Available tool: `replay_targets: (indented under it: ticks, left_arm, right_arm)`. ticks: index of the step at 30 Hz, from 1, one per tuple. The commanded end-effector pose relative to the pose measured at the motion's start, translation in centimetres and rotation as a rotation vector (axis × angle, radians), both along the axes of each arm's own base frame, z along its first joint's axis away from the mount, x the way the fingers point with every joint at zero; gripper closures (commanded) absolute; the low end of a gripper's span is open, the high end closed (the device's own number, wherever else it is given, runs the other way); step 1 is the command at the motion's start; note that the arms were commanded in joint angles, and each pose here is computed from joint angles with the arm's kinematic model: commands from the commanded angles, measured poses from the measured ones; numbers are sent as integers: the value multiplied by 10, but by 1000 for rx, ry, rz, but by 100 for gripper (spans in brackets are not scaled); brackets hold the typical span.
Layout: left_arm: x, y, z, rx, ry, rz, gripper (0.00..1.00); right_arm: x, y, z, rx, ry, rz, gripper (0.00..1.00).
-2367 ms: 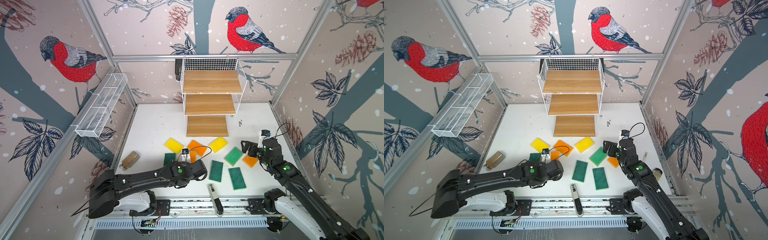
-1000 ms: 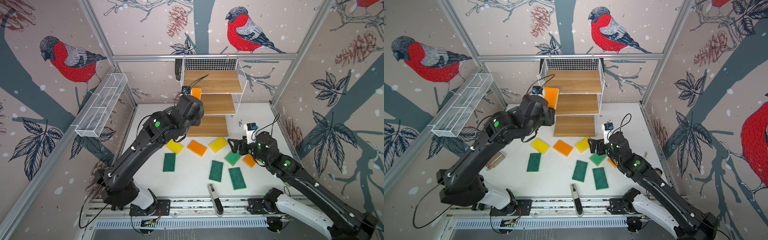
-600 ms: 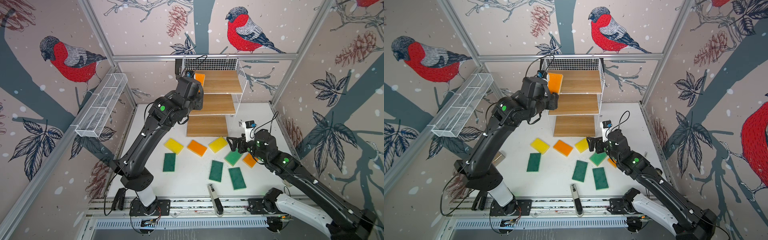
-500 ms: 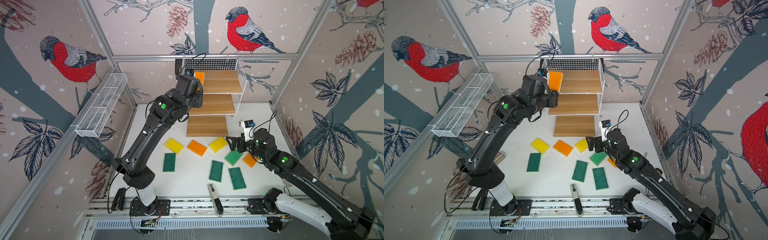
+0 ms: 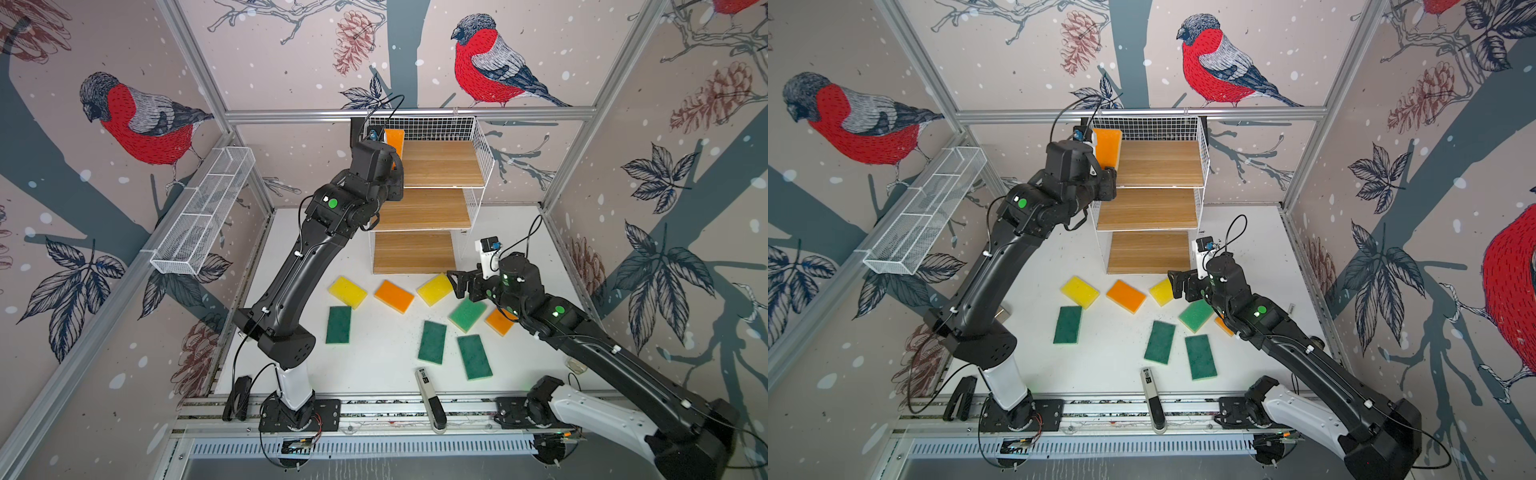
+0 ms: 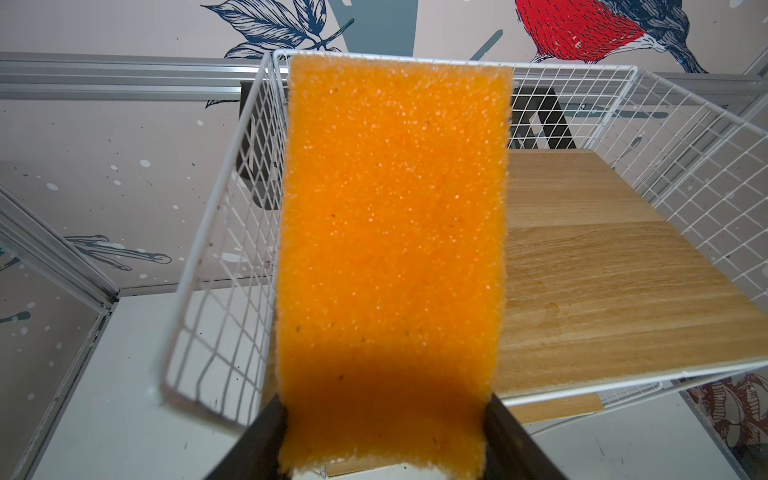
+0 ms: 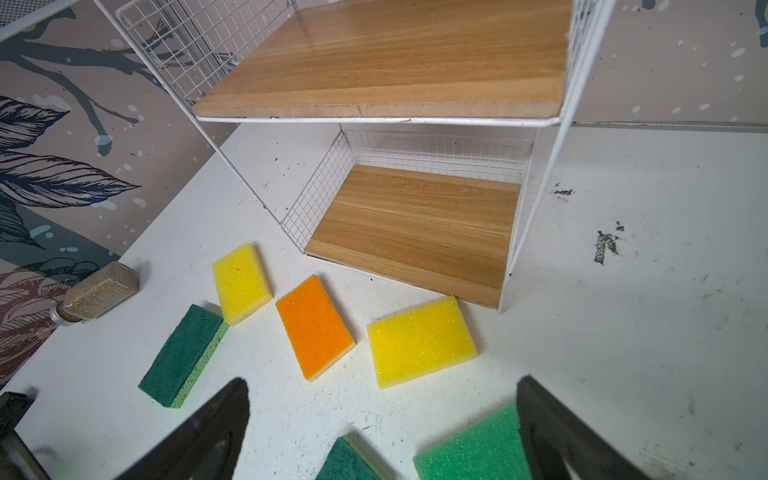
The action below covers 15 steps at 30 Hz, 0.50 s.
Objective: Place and organize the cleaning sponges onto the shelf
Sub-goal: 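Carry the orange sponge over the top wooden shelf with the left gripper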
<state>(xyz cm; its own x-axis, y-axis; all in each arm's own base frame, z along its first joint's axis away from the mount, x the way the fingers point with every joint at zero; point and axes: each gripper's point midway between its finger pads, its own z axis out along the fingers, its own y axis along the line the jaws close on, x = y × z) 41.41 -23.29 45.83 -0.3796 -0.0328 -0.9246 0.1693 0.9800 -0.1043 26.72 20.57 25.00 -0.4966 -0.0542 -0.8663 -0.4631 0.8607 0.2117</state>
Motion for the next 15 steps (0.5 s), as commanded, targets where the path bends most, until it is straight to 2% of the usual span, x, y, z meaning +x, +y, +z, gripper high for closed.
replay_targets:
  ticks: [1, 15]
  left_arm:
    - [7, -4, 12, -60, -46, 13, 38]
    - [17, -3, 2, -82, -32, 76, 38]
  right_arm:
    - [3, 4, 9, 17, -35, 12, 1]
    - [-3, 0, 12, 24, -45, 17, 1]
